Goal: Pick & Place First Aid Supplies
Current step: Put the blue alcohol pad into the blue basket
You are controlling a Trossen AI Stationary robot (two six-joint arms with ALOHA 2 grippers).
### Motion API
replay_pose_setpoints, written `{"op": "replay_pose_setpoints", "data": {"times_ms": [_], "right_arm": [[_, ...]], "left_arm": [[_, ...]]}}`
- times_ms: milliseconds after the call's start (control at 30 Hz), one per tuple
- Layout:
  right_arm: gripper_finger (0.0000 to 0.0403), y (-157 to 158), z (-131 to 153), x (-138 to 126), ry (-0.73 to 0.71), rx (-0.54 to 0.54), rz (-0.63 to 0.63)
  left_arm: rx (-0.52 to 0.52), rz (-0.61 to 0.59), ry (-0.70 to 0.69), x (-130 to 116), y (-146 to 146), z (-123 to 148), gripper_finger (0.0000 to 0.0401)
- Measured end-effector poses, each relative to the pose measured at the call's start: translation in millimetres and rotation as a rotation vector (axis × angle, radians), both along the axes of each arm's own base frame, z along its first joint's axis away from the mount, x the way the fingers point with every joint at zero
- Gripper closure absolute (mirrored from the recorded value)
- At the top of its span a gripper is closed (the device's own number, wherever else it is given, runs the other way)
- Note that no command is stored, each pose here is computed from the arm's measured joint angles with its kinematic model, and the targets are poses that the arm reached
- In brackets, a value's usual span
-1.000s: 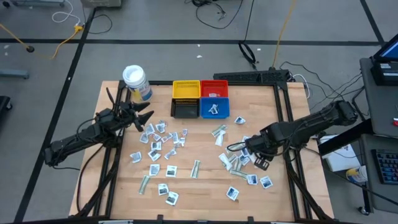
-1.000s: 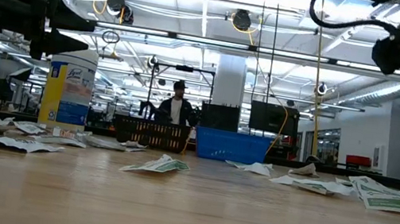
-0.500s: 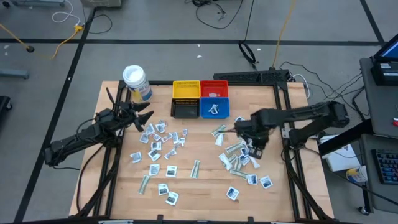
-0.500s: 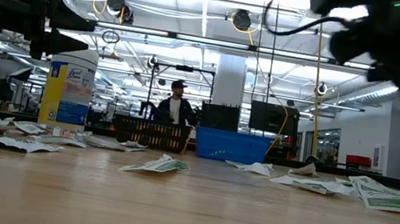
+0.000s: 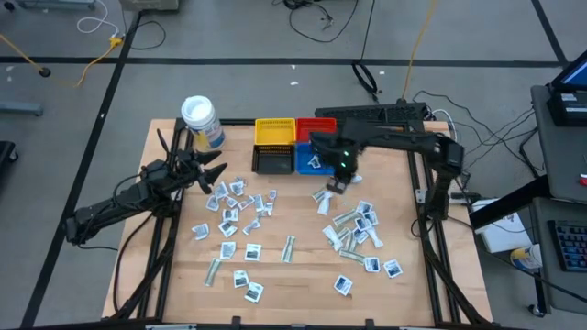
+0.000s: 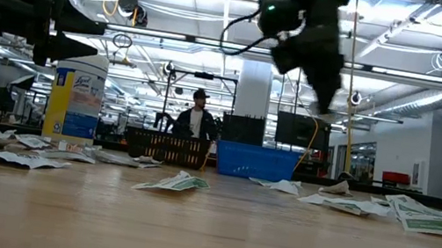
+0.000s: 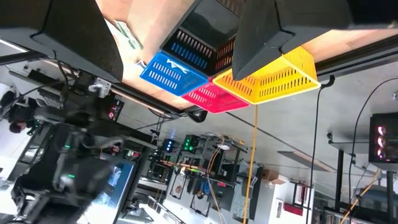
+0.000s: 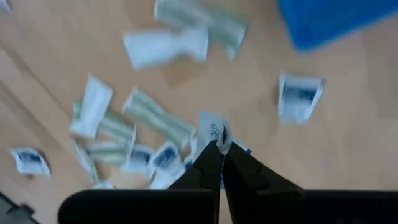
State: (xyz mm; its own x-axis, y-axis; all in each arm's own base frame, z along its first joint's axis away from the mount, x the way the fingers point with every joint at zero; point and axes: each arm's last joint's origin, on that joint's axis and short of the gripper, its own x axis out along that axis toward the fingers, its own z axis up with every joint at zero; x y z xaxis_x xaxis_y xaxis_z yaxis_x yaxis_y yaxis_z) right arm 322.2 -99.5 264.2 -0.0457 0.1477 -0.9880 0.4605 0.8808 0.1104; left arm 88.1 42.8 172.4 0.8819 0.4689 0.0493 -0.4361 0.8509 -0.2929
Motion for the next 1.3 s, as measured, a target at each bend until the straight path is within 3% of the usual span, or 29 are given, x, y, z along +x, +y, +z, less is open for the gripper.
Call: {"op": "replay_pose_setpoints", "data": {"times_ms": [267,500,967,1300], "right_arm": [[0.0403,-51.0,-5.7,44.0,-0.069,-0.022,-0.014],[0.0403,-78.7,-9.9,56.7,-0.063,-0.017,-0.020],[0.0403,-95.6,-60.7,77.2,-0.007,-0.103,-0.015],[0.0396,-96.1,-82.8,86.3,0.000,-0.097,-0.001]], "left_arm": [[0.000,0.001,0.000,0.0,0.0,0.1,0.0095],[0.000,0.000,0.000,0.0,0.0,0.1,0.0095],[0.000,0.000,0.000,0.0,0.0,0.1,0.0095],[0.000,0.000,0.000,0.0,0.0,0.0,0.0095]]}}
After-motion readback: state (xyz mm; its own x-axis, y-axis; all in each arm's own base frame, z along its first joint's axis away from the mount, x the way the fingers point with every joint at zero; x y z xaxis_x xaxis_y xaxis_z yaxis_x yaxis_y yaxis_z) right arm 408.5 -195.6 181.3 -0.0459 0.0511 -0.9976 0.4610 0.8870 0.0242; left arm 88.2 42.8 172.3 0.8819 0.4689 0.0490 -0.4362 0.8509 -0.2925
